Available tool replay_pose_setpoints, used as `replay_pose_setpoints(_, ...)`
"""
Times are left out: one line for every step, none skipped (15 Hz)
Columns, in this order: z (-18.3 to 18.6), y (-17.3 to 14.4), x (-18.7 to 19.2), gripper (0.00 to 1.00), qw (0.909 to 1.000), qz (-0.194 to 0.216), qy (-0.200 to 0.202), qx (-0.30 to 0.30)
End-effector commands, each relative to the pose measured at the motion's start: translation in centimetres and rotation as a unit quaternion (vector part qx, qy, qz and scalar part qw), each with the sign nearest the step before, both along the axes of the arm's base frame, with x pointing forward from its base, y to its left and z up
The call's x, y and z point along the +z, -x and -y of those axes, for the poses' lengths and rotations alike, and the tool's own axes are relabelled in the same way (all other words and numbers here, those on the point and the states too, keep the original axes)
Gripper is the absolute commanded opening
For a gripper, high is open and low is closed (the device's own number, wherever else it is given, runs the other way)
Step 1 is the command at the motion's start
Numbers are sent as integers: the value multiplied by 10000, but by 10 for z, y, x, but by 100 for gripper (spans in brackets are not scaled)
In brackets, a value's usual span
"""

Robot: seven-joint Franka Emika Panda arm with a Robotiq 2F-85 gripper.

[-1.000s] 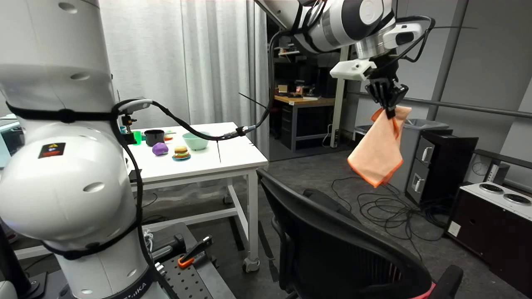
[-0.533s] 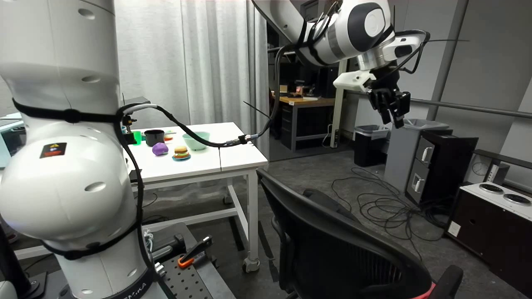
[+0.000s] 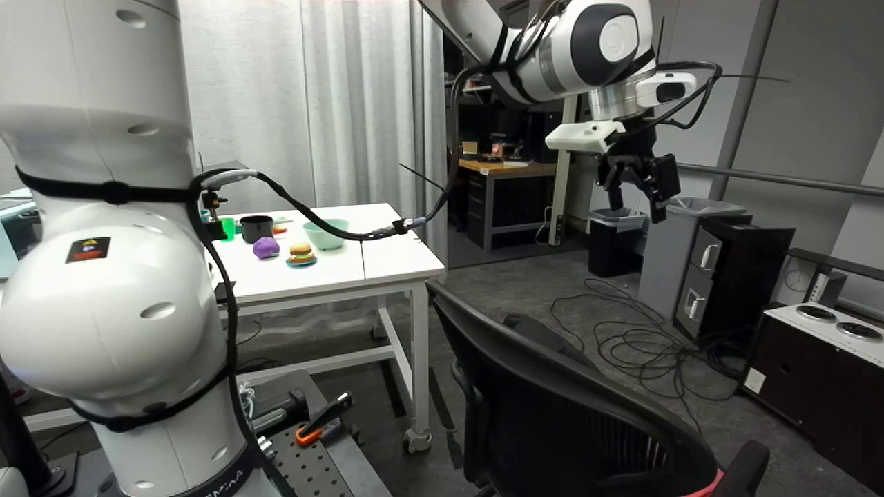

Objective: Put the shirt and towel on the seat of the chair respectively

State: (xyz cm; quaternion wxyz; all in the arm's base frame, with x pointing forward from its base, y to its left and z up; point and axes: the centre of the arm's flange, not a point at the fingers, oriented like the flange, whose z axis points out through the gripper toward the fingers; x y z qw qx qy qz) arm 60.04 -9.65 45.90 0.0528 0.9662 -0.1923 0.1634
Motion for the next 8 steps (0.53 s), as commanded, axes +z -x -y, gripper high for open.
replay_pose_setpoints(-5, 45, 20, 100, 9982, -468, -119, 366)
replay_pose_setpoints(-6, 54, 24, 100, 9973, -578, -113, 434)
replay_pose_setpoints(-8, 64, 28, 100, 9967, -648, -85, 492)
replay_pose_setpoints(-10, 73, 32, 100, 9962, -684, -64, 540)
replay_pose_setpoints(-11, 80, 35, 100, 9960, -675, -49, 581)
replay_pose_setpoints(-13, 86, 39, 100, 9961, -655, -14, 596)
replay_pose_setpoints(-15, 92, 43, 100, 9961, -631, -10, 620)
replay_pose_setpoints(-17, 98, 46, 100, 9963, -592, 10, 629)
